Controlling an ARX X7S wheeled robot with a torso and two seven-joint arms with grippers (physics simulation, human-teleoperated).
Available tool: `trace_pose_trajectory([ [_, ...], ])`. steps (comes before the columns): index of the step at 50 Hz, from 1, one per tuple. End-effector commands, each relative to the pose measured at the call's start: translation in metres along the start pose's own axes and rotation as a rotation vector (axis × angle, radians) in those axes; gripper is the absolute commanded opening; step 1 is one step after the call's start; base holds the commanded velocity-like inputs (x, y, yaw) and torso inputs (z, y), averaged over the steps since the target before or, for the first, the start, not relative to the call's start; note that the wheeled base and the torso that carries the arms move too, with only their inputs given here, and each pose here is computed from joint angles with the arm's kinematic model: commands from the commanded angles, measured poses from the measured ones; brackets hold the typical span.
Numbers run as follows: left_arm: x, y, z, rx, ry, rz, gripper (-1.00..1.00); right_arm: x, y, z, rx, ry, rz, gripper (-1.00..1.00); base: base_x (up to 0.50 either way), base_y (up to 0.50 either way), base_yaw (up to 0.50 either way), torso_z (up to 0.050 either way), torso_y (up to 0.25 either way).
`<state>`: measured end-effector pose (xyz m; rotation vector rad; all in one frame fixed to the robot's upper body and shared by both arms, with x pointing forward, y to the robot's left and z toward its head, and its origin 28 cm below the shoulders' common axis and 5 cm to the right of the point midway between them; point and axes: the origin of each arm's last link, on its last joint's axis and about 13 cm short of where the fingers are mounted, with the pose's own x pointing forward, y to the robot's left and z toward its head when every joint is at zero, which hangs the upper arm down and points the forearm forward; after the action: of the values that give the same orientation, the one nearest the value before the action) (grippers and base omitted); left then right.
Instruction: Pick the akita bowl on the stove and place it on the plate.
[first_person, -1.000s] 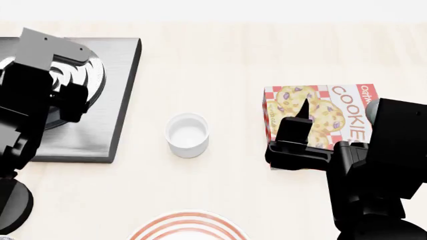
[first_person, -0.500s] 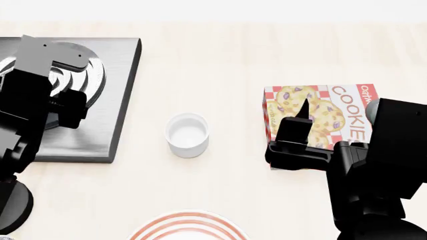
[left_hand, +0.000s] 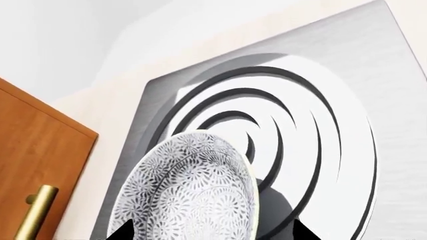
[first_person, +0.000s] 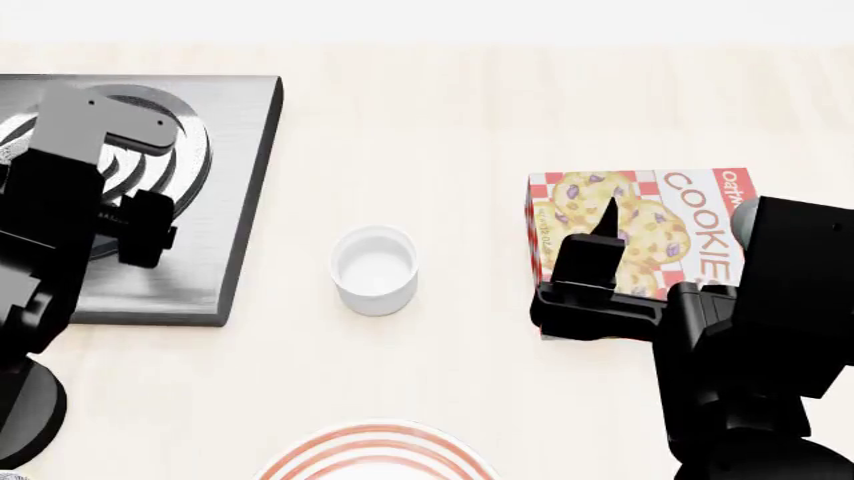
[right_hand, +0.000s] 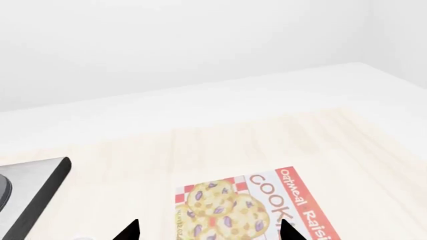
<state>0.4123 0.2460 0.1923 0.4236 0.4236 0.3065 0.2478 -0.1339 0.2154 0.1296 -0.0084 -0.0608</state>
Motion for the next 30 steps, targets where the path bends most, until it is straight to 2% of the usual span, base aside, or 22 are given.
trace_pose_trajectory([
  [1, 0.0013, 0.0002, -0.0025, 0.001, 0.005, -0.009, 1.00, 0.0000, 0.0000, 0.0000, -0.001, 0.000, 0.000, 1.00, 0.00, 0.00, 0.00, 0.000, 0.000],
  [12, 0.0016, 0.0013, -0.0045, 0.013, 0.004, -0.002, 1.00, 0.0000, 0.0000, 0.0000, 0.000, 0.000, 0.000, 1.00, 0.00, 0.00, 0.00, 0.000, 0.000],
  [13, 0.0018, 0.0013, -0.0047, 0.013, 0.005, -0.002, -1.00, -0.0015, 0.0007, 0.0013, 0.000, 0.003, -0.002, 1.00, 0.00, 0.00, 0.00, 0.000, 0.000],
  [30, 0.0031, 0.0028, -0.0064, 0.010, 0.008, -0.011, -1.00, -0.0001, -0.0002, 0.0003, 0.001, 0.004, -0.006, 1.00, 0.00, 0.00, 0.00, 0.000, 0.000],
])
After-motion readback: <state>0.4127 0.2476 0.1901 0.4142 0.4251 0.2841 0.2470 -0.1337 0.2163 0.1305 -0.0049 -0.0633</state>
